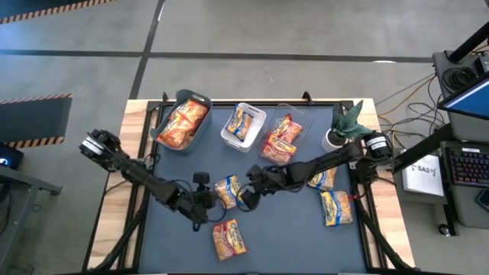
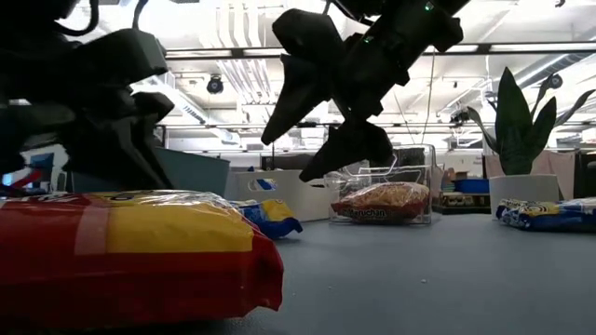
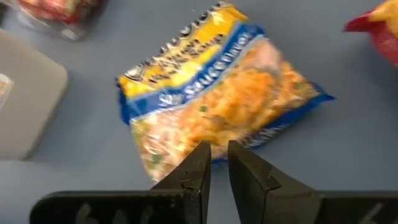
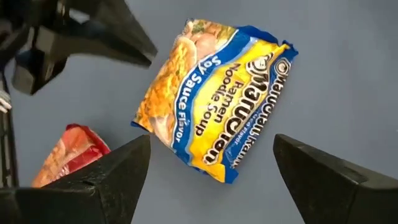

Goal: Sort Maruchan noodles
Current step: Put the blue noodle pack into the white bin

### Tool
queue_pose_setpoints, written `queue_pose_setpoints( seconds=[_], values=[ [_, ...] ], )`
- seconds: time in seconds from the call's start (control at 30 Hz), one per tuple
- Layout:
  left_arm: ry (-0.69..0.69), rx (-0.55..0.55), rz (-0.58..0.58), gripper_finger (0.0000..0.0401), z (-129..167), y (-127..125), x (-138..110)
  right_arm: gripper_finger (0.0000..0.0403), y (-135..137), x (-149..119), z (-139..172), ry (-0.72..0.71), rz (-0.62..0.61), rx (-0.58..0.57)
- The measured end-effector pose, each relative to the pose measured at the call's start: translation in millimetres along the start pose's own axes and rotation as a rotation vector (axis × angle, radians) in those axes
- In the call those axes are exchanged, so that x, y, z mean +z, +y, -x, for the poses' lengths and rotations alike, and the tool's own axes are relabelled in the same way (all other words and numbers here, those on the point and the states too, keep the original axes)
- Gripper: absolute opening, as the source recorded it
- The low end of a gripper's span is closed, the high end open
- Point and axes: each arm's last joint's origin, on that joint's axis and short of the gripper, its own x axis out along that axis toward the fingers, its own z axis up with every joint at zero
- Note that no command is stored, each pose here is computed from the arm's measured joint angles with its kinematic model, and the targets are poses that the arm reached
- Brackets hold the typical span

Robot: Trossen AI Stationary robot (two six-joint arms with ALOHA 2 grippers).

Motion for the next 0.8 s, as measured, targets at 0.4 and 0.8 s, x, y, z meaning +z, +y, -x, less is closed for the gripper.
queue_pose_setpoints(
  seconds=[0.4,0.8],
  values=[
    [0.055,0.091,0.011,0.0038,-20,5,-10,0.0327,8,-25,-13,0.025,-0.028,0.0],
    [0.083,0.096,0.041,0.0038,-22,5,-15,0.0327,8,-26,-28,-0.011,-0.051,0.04]
  ],
)
